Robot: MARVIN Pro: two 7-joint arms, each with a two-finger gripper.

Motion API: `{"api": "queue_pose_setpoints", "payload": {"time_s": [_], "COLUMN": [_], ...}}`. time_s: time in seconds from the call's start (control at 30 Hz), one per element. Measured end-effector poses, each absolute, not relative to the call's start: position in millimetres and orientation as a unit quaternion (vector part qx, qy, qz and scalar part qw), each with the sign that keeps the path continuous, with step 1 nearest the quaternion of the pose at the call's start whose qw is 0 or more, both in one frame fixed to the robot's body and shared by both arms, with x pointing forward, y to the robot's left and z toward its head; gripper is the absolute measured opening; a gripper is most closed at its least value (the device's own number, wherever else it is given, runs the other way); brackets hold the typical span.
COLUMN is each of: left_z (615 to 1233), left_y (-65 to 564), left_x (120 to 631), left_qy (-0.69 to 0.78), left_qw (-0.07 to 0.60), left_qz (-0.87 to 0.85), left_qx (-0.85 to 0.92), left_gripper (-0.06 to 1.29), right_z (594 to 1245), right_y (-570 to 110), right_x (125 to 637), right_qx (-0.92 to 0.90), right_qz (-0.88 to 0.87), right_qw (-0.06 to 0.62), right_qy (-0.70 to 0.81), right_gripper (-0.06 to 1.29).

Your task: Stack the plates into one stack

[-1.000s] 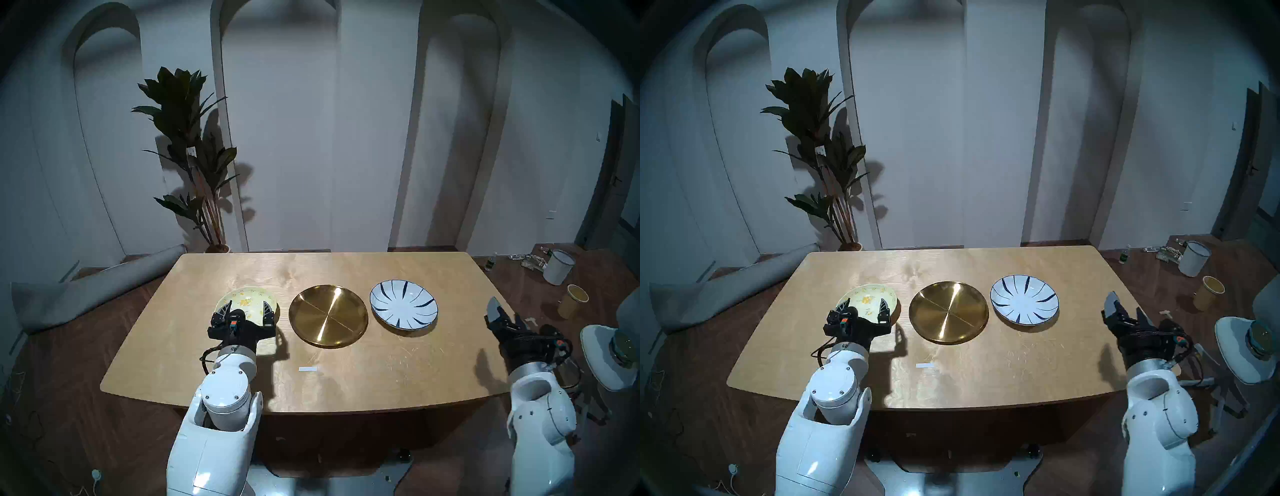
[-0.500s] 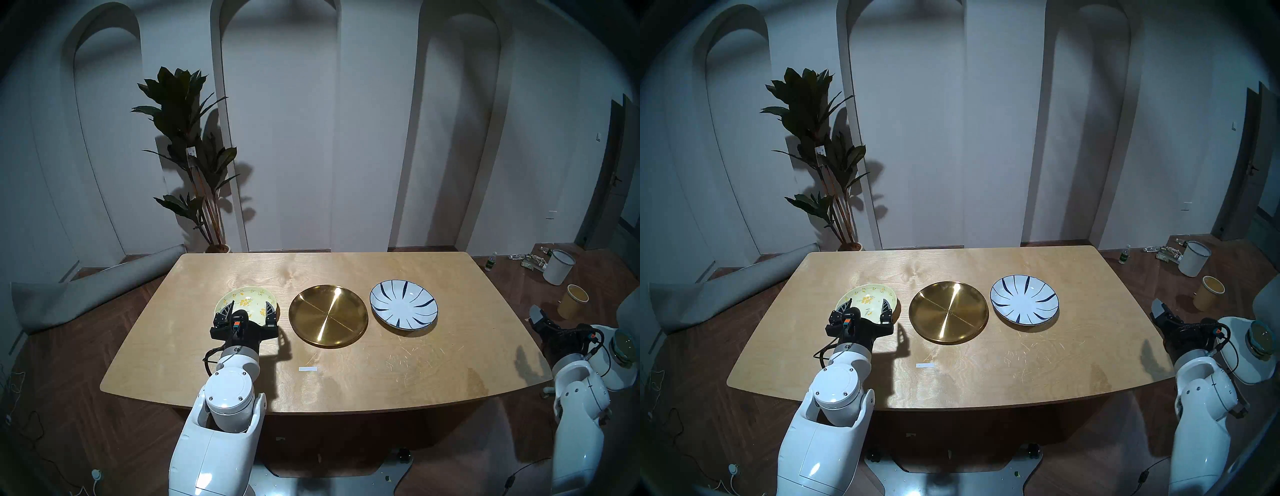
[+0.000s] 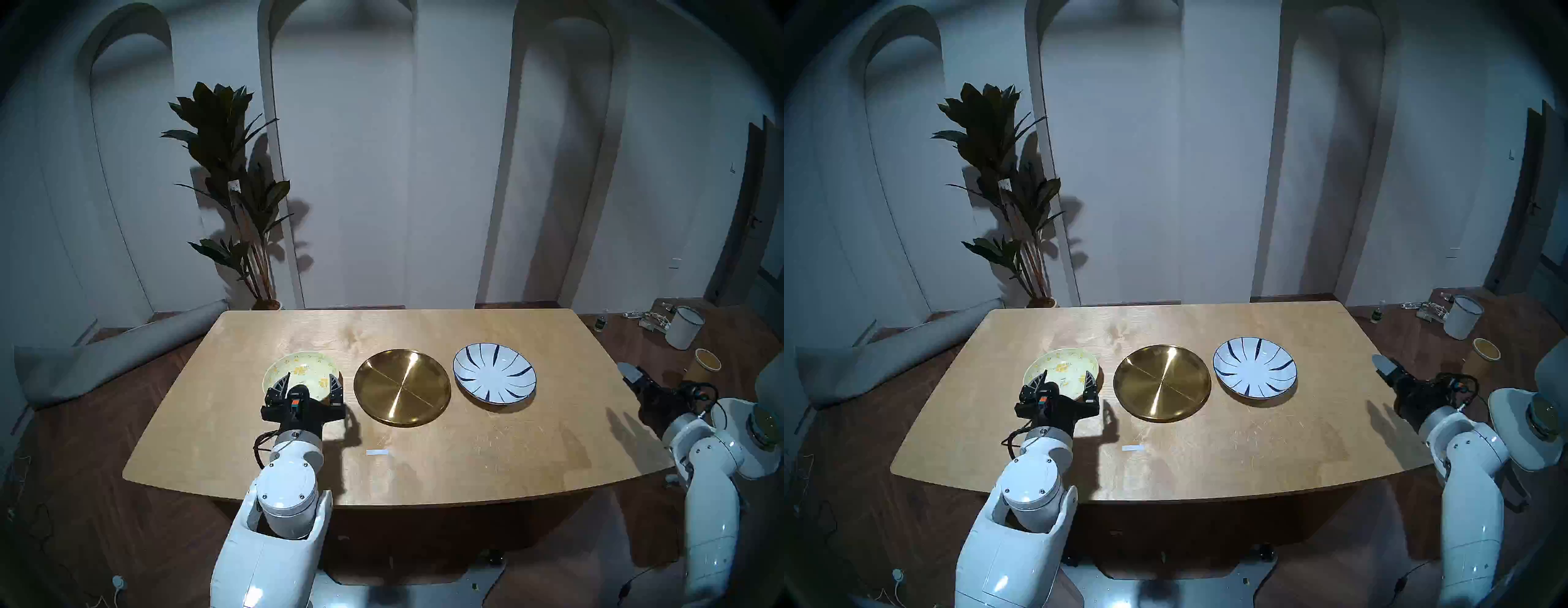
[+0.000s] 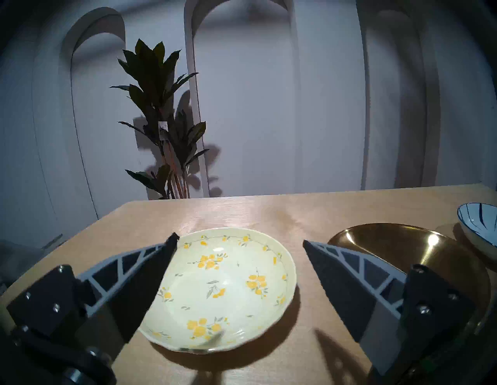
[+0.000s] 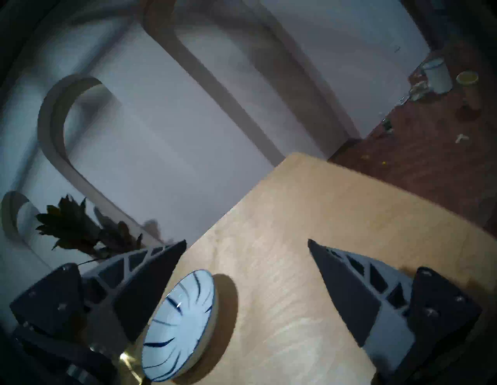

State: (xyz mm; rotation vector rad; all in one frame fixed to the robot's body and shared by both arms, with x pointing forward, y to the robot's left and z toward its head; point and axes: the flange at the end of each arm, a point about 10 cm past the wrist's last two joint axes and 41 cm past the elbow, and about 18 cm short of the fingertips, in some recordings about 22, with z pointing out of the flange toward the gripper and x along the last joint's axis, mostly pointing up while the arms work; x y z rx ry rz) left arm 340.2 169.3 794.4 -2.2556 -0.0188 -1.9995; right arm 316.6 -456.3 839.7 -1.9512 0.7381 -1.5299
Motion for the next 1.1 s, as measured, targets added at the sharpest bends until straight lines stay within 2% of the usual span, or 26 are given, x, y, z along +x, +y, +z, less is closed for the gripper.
{"api": "queue_pose_setpoints", "payload": {"time_s": [0.37,0.63,0.77,0.9,1.1], "left_z": [796,799,800,803,799], "left_y": [164,163,162,162,161], "left_x": [333,332,332,331,326], "left_qy": [-0.004,-0.007,-0.006,-0.006,0.002], "left_qw": [0.077,0.087,0.088,0.089,0.089], "left_qz": [-0.663,-0.666,-0.667,-0.668,-0.665], "left_qx": [-0.744,-0.741,-0.740,-0.739,-0.742], "left_gripper": [1.25,1.25,1.25,1.25,1.25], "right_z": [845,860,866,863,864], "right_y": [-446,-432,-424,-421,-424], "right_x": [349,355,352,350,346], "right_qx": [-0.720,-0.713,-0.740,-0.788,-0.813], "right_qz": [-0.521,-0.518,-0.507,-0.488,-0.472], "right_qw": [0.392,0.423,0.400,0.338,0.301], "right_qy": [0.239,0.210,0.186,0.165,0.161], "right_gripper": [1.22,1.22,1.22,1.22,1.22]}}
